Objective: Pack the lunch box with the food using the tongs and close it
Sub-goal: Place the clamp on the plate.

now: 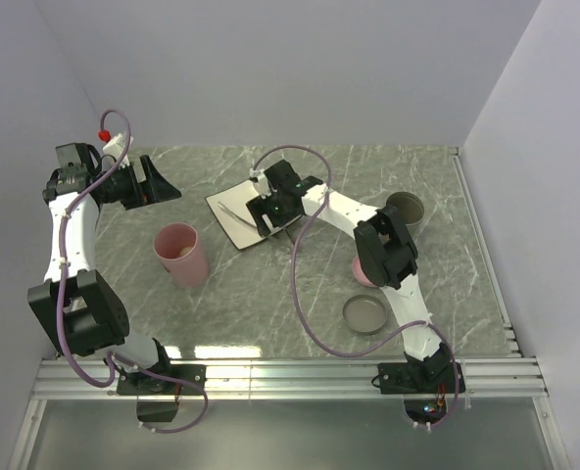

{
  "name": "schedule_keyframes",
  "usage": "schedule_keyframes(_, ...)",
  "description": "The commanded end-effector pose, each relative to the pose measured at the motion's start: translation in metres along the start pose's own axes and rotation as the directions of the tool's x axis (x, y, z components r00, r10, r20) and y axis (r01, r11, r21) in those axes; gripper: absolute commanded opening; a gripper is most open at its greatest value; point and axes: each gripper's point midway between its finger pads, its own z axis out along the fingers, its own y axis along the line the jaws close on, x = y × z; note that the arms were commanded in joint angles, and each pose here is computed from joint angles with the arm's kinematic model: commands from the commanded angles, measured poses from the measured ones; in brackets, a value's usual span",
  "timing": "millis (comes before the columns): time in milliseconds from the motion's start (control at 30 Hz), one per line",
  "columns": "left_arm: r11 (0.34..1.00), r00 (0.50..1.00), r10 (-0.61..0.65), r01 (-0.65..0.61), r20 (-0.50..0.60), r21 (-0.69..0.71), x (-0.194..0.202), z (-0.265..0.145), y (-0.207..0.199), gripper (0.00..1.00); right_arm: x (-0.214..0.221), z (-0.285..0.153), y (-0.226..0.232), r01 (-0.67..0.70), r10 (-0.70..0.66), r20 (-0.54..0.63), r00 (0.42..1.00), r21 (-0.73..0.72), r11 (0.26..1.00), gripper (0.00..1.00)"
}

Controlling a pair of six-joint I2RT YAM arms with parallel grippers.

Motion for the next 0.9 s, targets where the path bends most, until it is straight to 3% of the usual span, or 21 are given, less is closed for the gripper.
schedule_keyframes(0, 0.999, 0.998, 0.052, -0.052, 0.023, 0.002, -0.012, -0.004, -0.006, 1.00, -0.001, -0.010, 0.002, -0.003, 0.004, -0.008, 1.000, 0.017, 1.000, 0.86)
schedule_keyframes(333, 0.998, 0.997, 0.065, -0.065, 0.031, -0.002, -0.014, -0.009, -0.010, 1.00, -0.019, -0.042, 0.011, 0.008, -0.008, 0.047, 0.999, 0.007, 1.000, 0.92)
schedule_keyframes(400, 0.997, 0.997, 0.074, -0.073, 0.034, -0.003, -0.015, -0.011, -0.013, 0.99, -0.029, -0.056, 0.014, 0.016, -0.016, 0.074, 0.997, 0.004, 1.000, 1.00)
schedule_keyframes(533, 0.995, 0.994, 0.096, -0.095, 0.046, -0.015, -0.024, -0.018, -0.018, 0.99, -0.051, -0.082, 0.016, 0.047, -0.049, 0.121, 0.991, 0.015, 0.999, 1.00)
schedule_keyframes(700, 0.994, 0.992, 0.114, -0.113, 0.050, -0.009, -0.028, -0.023, -0.026, 0.99, -0.081, -0.140, 0.026, 0.115, -0.116, 0.216, 0.970, 0.017, 0.993, 1.00)
schedule_keyframes(867, 0.987, 0.984, 0.162, -0.162, 0.079, -0.008, -0.032, -0.030, -0.035, 0.99, -0.067, -0.212, 0.042, 0.215, -0.197, 0.267, 0.943, -0.040, 0.976, 1.00)
